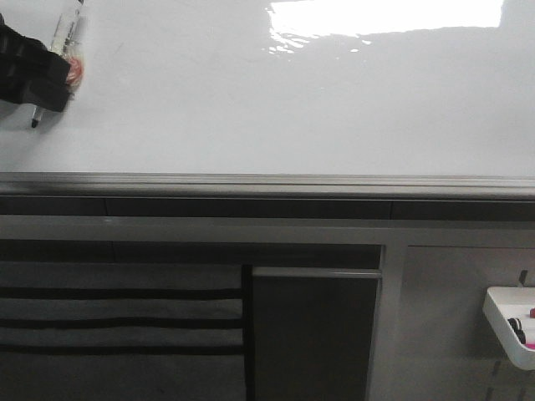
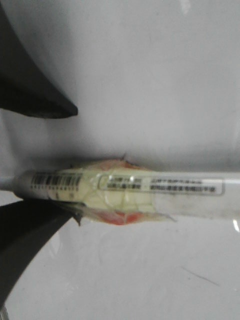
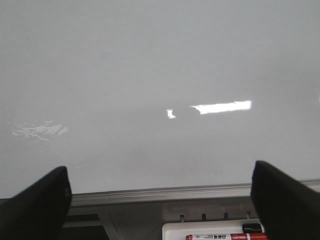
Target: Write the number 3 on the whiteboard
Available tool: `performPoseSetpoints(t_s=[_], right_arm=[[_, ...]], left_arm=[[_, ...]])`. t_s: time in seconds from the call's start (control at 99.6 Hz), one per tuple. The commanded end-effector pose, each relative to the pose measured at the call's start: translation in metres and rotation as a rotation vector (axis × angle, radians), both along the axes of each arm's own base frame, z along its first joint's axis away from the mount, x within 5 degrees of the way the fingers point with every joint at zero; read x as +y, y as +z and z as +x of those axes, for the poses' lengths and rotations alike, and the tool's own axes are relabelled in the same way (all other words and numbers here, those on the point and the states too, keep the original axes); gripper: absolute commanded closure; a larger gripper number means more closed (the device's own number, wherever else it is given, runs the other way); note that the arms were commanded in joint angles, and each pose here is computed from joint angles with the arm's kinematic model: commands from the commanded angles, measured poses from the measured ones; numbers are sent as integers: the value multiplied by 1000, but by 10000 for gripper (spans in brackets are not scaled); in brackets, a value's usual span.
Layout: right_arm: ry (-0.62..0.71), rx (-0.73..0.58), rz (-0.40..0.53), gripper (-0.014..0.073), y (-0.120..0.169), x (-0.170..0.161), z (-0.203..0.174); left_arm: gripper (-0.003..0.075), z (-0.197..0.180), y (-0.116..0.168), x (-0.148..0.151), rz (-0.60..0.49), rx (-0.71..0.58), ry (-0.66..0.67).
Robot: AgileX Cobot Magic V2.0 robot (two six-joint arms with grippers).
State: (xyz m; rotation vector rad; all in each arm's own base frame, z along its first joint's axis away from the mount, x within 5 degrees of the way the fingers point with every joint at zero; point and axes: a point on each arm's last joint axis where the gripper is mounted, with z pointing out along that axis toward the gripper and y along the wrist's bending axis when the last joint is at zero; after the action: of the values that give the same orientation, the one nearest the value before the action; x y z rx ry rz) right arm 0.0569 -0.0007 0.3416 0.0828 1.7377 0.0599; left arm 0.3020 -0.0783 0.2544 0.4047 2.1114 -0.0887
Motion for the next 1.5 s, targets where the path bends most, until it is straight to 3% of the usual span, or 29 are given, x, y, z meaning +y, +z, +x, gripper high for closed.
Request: performPoseSetpoints(t_s=[0.0, 0.251, 0.371, 0.602, 0.783, 0.974, 1.134, 1.486], right_arm=[[2, -89, -9, -61, 16, 0, 1], [6, -72, 3, -61, 15, 1, 1], [30, -31, 54, -61, 16, 3, -1], [246, 76, 2, -61, 25, 22, 9], [495, 186, -120, -61, 33, 39, 29], [842, 241, -199, -61, 44, 64, 48], [1051, 283, -282, -61, 43, 87, 66], [1344, 241, -457, -59, 37, 156, 96]], left_arm=[[465, 8, 20, 0, -34, -126, 25], [595, 4, 22, 1, -34, -109, 18], [643, -8, 34, 2, -36, -91, 5], [718, -44, 69, 5, -36, -114, -48], [739, -79, 86, -11, 67, -117, -233], [739, -111, 95, -35, 192, 33, -503], [739, -137, 102, -55, 310, 104, -761], [739, -170, 105, -85, 337, 85, -985]])
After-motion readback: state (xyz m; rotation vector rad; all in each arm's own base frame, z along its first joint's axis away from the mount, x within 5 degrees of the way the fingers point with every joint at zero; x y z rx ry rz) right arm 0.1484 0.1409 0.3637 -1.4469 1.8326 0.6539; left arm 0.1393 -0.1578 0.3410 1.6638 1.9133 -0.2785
